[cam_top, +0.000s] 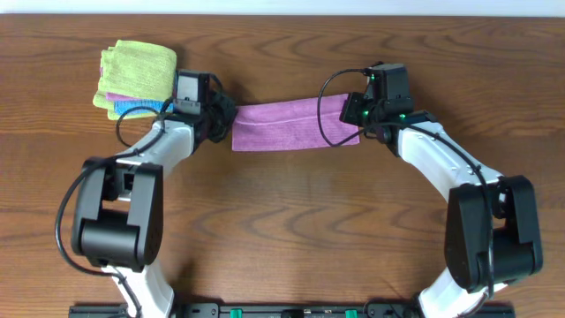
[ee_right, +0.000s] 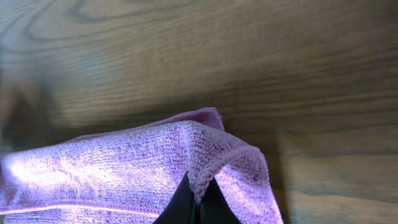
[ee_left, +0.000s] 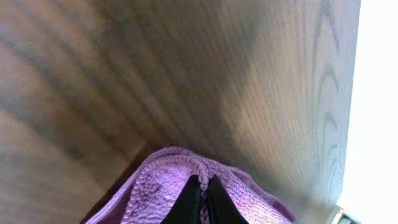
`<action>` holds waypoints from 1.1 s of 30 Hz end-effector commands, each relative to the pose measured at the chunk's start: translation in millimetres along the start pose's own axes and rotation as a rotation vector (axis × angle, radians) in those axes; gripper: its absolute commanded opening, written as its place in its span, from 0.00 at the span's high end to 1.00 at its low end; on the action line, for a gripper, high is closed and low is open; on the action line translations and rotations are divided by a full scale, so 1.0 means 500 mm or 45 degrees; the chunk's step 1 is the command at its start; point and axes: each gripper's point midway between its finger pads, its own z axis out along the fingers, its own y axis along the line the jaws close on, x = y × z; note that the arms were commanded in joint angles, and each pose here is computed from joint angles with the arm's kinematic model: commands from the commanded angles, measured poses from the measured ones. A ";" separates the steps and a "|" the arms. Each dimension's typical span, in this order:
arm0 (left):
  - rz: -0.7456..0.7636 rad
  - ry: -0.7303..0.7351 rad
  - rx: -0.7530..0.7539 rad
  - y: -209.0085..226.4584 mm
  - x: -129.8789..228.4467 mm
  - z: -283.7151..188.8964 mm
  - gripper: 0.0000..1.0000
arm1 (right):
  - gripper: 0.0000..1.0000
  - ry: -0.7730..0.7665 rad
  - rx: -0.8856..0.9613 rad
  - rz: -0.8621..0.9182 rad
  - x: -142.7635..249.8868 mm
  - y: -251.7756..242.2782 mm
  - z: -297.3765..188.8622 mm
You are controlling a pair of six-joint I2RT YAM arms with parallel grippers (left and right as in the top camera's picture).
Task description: Fold the cloth
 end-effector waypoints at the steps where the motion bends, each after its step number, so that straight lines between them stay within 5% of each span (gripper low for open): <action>1: 0.033 -0.019 0.024 -0.024 -0.017 0.003 0.94 | 0.99 -0.024 0.036 -0.021 -0.009 -0.008 0.019; 12: 0.054 -0.027 -0.057 0.012 -0.019 0.017 0.94 | 0.99 -0.002 0.058 -0.018 0.007 -0.025 0.053; 17: 0.100 -0.038 -0.086 0.022 -0.022 0.017 0.84 | 0.96 0.008 0.060 -0.019 0.012 -0.024 0.053; 22: 0.104 -0.036 -0.087 0.023 -0.022 0.016 0.56 | 0.81 0.067 0.090 -0.012 0.035 -0.035 0.052; 24: 0.114 -0.020 -0.078 0.020 -0.018 0.015 0.48 | 0.59 0.076 0.093 -0.011 0.038 -0.036 0.051; 30: 0.138 0.058 0.011 -0.012 -0.009 -0.010 0.41 | 0.32 0.039 0.065 -0.010 0.016 -0.016 0.016; 33: 0.146 0.078 0.079 -0.045 -0.006 -0.043 0.26 | 0.14 0.007 0.049 0.003 -0.002 -0.002 -0.018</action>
